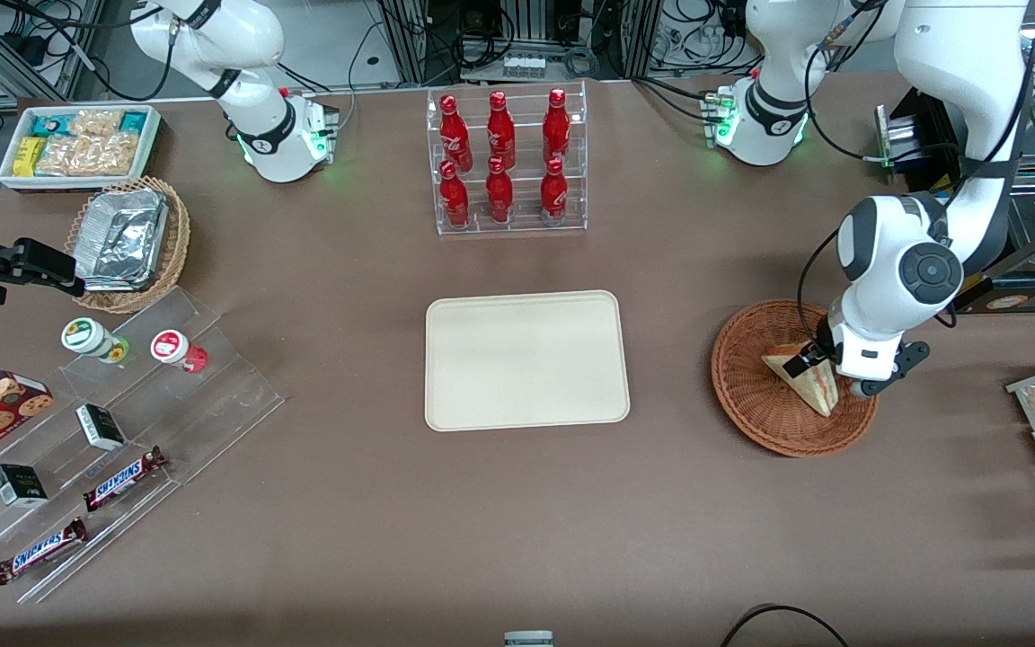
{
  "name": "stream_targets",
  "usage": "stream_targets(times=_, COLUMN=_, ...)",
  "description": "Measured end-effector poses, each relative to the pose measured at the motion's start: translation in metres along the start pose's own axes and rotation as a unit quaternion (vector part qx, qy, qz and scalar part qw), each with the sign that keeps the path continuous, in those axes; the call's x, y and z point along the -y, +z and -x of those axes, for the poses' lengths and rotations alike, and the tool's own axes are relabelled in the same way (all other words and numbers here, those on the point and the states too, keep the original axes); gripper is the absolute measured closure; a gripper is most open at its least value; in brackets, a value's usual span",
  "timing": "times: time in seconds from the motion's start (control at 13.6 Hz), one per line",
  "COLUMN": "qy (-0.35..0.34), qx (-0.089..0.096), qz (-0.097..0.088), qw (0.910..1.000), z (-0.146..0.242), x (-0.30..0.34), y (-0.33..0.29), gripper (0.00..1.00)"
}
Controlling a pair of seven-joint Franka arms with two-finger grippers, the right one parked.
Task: Place sandwich from basket to tray
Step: 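Close the left gripper on the sandwich and lift it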
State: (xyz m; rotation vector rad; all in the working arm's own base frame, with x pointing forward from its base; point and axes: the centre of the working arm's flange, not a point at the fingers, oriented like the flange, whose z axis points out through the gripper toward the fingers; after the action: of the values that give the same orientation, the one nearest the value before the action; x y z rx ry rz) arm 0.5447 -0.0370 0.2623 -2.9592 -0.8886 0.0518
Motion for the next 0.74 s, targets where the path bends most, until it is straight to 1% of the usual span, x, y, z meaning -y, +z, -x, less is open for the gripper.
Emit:
stream_targets(times=0.07, qy=-0.003, qx=0.002, qz=-0.001, qw=1.0000, z=-0.0016, x=0.0022, y=0.0034, gripper=0.00)
stream_targets(times=0.15, qy=-0.007, qx=0.003, qz=-0.002, qw=1.0000, z=-0.0039, x=0.0055, y=0.0061, gripper=0.04)
stream_targets(times=0.22, qy=-0.010, qx=0.004, qz=-0.003, qw=0.9999, z=-0.0058, x=0.0086, y=0.0078, gripper=0.04)
stream_targets(times=0.37, qy=-0.012, qx=0.005, qz=-0.004, qw=0.9999, z=-0.0062, x=0.0108, y=0.0092, gripper=0.24)
stream_targets(times=0.44, qy=-0.013, qx=0.005, qz=-0.004, qw=0.9999, z=-0.0062, x=0.0108, y=0.0092, gripper=0.37)
stream_targets(times=0.59, qy=-0.017, qx=0.005, qz=-0.004, qw=0.9998, z=-0.0062, x=0.0108, y=0.0090, gripper=0.57)
stream_targets(times=0.66, qy=-0.021, qx=0.005, qz=-0.004, qw=0.9998, z=-0.0061, x=0.0107, y=0.0088, gripper=0.63)
stream_targets(times=0.74, qy=-0.025, qx=0.005, qz=-0.004, qw=0.9997, z=-0.0060, x=0.0104, y=0.0085, gripper=0.66)
